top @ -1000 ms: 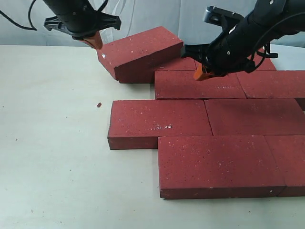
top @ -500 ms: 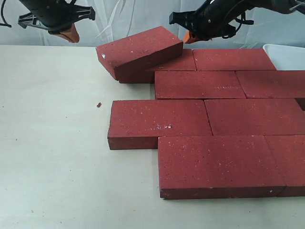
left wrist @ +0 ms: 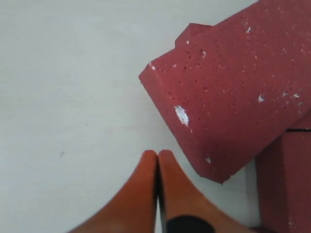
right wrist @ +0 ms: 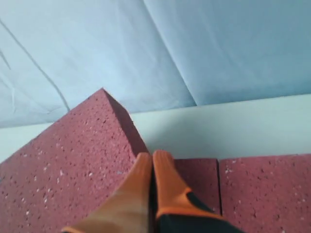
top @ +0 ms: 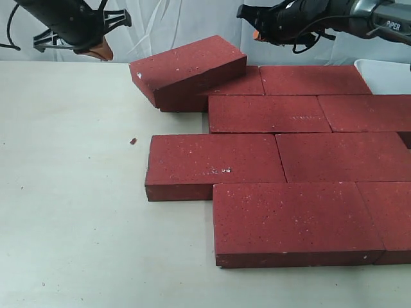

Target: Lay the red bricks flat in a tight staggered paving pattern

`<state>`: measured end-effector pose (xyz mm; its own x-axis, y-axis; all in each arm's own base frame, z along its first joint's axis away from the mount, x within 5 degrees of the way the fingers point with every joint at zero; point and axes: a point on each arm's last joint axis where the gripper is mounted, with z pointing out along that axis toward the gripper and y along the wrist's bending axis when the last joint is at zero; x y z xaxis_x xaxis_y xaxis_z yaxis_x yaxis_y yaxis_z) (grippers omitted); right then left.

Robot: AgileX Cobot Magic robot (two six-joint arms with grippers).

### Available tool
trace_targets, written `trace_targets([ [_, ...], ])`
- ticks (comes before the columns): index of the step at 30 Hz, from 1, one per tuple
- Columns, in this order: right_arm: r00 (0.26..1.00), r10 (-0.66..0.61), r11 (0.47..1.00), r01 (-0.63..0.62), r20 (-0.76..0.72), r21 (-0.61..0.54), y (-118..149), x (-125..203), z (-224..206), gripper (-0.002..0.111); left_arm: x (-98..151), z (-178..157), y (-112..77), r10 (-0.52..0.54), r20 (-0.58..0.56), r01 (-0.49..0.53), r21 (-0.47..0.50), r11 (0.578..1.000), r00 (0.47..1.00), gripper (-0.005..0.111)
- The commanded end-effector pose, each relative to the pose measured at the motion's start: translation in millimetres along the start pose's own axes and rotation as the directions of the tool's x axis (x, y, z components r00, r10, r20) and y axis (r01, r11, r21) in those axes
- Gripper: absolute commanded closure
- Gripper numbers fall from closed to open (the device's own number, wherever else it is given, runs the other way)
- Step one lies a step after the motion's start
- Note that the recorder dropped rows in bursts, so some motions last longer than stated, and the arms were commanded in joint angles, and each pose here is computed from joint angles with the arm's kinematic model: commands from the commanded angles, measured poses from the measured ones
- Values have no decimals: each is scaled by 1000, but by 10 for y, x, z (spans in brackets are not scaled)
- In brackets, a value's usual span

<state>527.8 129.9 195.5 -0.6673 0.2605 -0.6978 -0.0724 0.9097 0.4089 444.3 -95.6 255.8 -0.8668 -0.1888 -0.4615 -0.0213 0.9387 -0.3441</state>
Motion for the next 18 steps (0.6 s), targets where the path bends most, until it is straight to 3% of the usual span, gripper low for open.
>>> trace_targets([
  [1,998,54,999,-54,31,-6,-64,33,110,109,8,57,40,-86,49,86,10,996,995,107],
  [7,994,108,994,-108,16,-6,-140,154,278,109,116,364,106,-172,-25,172,19,985,985,107],
  [18,996,86,996,-86,2,-28,-168,175,530,109,205,734,132,-305,-75,310,80,947,950,107],
])
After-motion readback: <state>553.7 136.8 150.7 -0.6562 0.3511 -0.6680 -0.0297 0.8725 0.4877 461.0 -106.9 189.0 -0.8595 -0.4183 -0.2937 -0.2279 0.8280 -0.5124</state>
